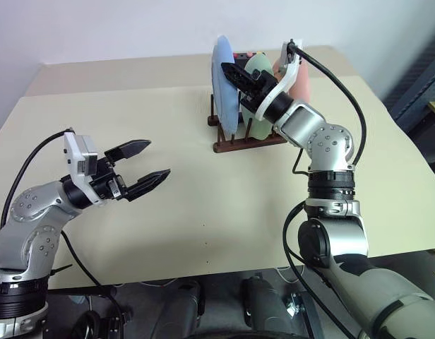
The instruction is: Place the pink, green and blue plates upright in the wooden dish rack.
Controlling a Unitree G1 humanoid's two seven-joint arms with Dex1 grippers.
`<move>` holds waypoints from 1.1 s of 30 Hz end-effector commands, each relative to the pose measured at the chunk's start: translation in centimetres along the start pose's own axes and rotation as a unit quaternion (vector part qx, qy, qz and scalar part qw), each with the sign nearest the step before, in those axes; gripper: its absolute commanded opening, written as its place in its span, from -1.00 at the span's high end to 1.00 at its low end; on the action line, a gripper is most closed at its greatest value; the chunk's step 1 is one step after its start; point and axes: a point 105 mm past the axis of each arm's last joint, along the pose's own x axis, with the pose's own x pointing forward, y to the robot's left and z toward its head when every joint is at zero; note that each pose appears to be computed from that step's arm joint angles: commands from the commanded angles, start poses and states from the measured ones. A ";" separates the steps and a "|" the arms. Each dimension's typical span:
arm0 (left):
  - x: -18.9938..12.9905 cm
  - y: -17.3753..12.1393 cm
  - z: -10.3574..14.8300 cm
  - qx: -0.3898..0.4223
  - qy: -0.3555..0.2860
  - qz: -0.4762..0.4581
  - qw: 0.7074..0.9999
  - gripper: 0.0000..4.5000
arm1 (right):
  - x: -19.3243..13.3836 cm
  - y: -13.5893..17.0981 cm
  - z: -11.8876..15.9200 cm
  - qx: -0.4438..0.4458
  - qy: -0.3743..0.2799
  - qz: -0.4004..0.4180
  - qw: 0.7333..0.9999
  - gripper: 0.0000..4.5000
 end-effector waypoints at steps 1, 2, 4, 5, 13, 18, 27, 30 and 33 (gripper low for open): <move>0.1 0.0 1.1 0.028 -0.010 0.001 1.000 -1.00 | 0.4 1.2 1.6 -0.029 -0.024 0.020 0.999 -0.06; 0.1 0.1 1.2 0.028 -0.010 0.001 1.000 -1.00 | 0.4 1.3 1.6 -0.033 -0.025 0.020 0.999 -0.31; 0.2 0.0 1.1 0.028 -0.010 0.001 1.000 -1.00 | 0.4 1.4 1.8 -0.044 -0.026 0.021 0.998 -0.72; 0.2 0.0 1.1 0.027 -0.010 0.000 1.000 -1.00 | 0.4 1.5 1.9 -0.052 -0.027 0.022 0.998 -0.97; 0.3 0.0 1.1 0.025 -0.010 -0.002 1.000 -1.00 | 0.4 3.4 3.3 -0.129 -0.048 0.040 0.990 -0.99; 0.4 0.0 1.0 0.025 -0.010 -0.003 1.000 -1.00 | 0.3 3.6 3.6 -0.168 -0.053 0.039 0.984 -0.99; -0.2 0.3 1.0 0.013 0.001 -0.019 1.000 -1.00 | -6.9 6.4 2.1 -0.310 0.027 0.220 0.925 -0.99; -0.8 0.5 0.5 0.017 0.018 -0.028 0.999 -1.00 | -11.5 6.0 0.7 -0.328 0.098 0.273 0.899 -0.99; -1.1 0.2 0.1 0.026 0.020 -0.046 0.998 -1.00 | -14.2 6.0 0.6 -0.343 0.128 0.293 0.883 -0.99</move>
